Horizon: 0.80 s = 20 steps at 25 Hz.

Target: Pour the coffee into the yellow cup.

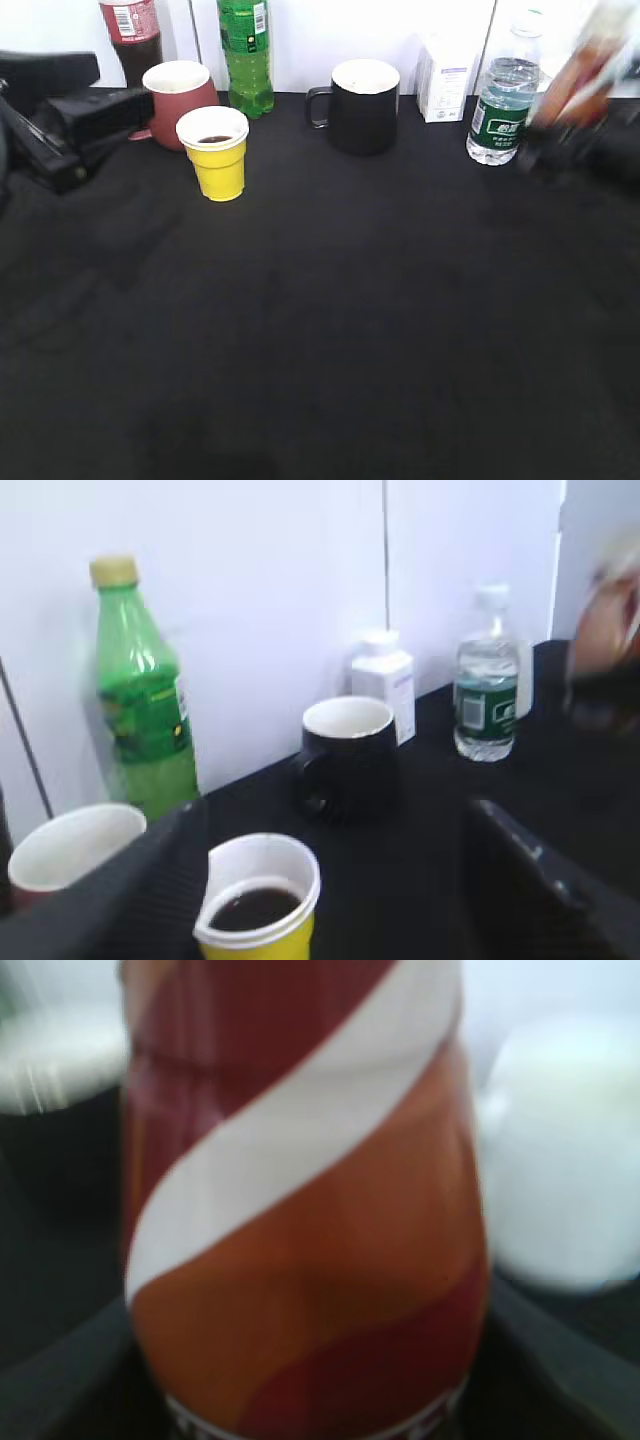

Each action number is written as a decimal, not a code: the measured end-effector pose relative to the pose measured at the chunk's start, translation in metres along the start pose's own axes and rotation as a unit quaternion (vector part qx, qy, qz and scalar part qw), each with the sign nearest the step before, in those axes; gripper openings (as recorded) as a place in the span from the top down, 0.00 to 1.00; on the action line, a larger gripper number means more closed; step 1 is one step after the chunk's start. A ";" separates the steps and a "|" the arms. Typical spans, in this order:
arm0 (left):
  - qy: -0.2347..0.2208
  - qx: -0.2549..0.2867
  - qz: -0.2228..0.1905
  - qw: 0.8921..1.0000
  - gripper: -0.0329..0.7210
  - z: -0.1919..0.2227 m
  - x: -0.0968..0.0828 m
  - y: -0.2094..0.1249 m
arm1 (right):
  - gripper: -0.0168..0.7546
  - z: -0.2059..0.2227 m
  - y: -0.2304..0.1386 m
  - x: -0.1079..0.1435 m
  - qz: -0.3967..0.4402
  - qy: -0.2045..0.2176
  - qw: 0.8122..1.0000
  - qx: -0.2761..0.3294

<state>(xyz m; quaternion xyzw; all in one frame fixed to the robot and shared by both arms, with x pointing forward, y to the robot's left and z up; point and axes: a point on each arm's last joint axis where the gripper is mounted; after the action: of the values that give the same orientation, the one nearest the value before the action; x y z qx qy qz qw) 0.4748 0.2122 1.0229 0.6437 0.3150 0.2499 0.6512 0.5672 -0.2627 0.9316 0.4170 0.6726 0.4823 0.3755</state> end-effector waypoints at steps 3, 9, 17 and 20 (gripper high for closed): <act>-0.013 0.009 0.004 1.000 0.18 0.000 -0.002 -0.001 | 0.28 0.014 -0.031 0.004 -0.042 0.012 0.999 -0.005; -0.019 0.001 0.011 1.000 0.18 -0.002 -0.005 0.003 | 0.28 0.022 -0.056 0.002 -0.039 -0.015 0.999 -0.027; -0.021 -0.006 0.017 1.000 0.18 -0.005 -0.007 0.007 | 0.11 0.003 -0.047 0.004 -0.021 -0.016 0.999 0.023; -0.014 0.004 -0.003 1.000 0.18 -0.005 -0.006 0.005 | 0.11 -0.023 -0.052 0.014 -0.013 -0.013 0.999 0.049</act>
<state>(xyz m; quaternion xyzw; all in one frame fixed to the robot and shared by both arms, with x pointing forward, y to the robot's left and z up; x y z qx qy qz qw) 0.4678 0.2111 1.0286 0.6485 0.3091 0.2377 0.6537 0.5310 -0.2676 0.8863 0.4323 0.6958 0.4383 0.3700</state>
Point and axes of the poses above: a point on each arm's last joint axis where the gripper is mounted, z pointing out along that axis toward the gripper, x along the wrist's bending axis when the last joint is at zero, y = z × x, and after that the axes turned 11 degrees about -z, right-handed
